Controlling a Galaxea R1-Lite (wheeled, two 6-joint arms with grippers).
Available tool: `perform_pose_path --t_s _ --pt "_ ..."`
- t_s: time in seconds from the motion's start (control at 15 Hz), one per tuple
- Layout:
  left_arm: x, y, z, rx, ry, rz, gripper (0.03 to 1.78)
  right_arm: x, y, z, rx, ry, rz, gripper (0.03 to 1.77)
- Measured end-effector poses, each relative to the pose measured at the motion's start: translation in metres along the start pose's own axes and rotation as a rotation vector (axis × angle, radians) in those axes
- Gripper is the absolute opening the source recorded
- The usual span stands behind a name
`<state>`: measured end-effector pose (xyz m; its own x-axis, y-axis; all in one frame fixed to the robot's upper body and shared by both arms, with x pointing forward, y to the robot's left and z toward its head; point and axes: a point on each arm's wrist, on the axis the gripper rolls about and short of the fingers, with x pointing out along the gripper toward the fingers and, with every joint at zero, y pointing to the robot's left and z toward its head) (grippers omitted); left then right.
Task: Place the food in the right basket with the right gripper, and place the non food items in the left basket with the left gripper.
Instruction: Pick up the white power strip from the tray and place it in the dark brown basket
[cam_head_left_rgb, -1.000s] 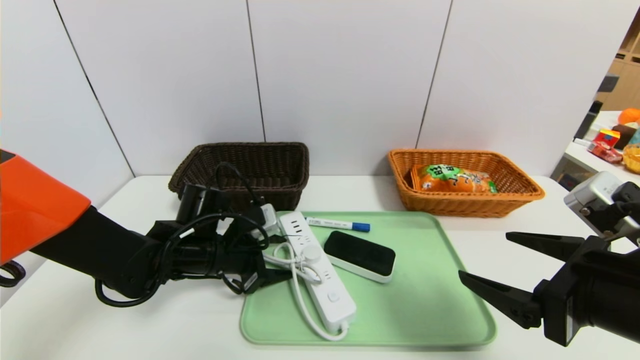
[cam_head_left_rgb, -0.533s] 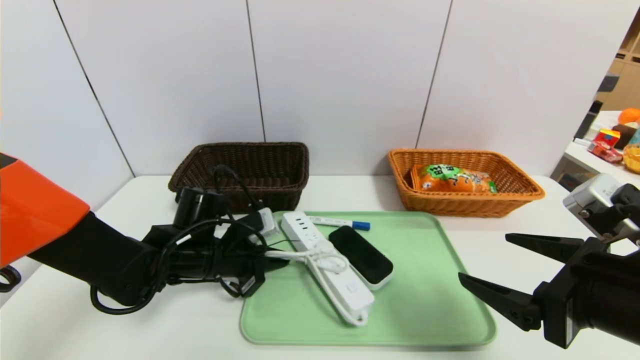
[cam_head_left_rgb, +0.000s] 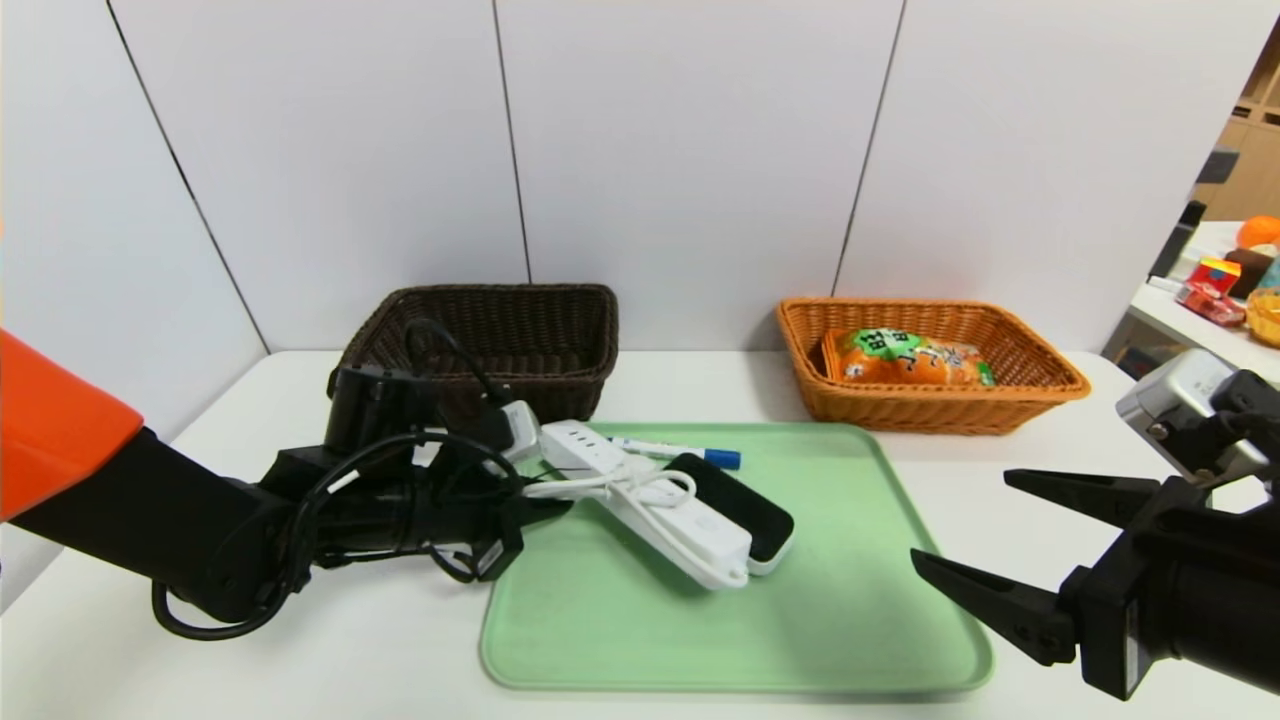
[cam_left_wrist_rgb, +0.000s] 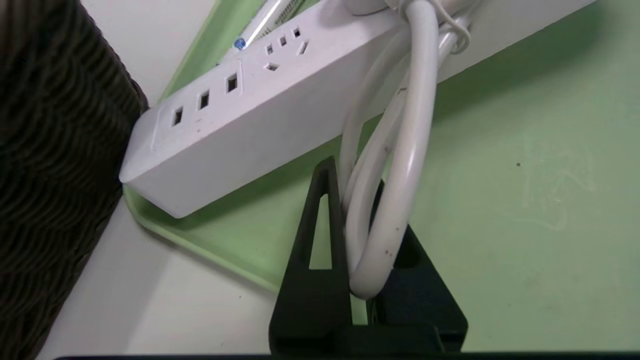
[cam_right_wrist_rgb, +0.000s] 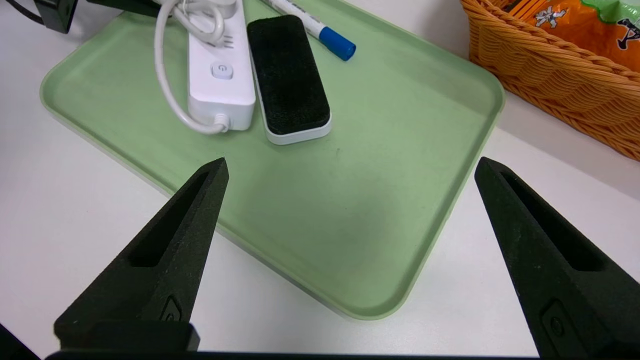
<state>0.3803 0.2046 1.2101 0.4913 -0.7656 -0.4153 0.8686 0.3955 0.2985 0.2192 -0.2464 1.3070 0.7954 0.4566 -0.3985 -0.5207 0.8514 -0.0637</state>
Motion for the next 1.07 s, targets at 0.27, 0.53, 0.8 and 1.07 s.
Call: perform_pose_path --t_s 0.27,0.53,0.8,1.07 --pt "-0.007 0.002 0.011 0.012 -0.046 0.032 0.15 0.0 0.0 -0.001 -0.002 0.003 0.0 1.7" --pt "-0.016 -0.001 0.016 0.021 -0.06 0.042 0.15 0.001 0.001 0.0 -0.006 0.005 0.005 1.7" --pt "-0.024 -0.006 0.023 0.031 -0.078 0.047 0.15 0.003 0.002 0.0 -0.009 0.01 0.011 1.7" --pt "-0.029 -0.016 0.028 0.043 -0.087 0.031 0.15 0.003 0.002 0.0 -0.011 0.01 0.012 1.7"
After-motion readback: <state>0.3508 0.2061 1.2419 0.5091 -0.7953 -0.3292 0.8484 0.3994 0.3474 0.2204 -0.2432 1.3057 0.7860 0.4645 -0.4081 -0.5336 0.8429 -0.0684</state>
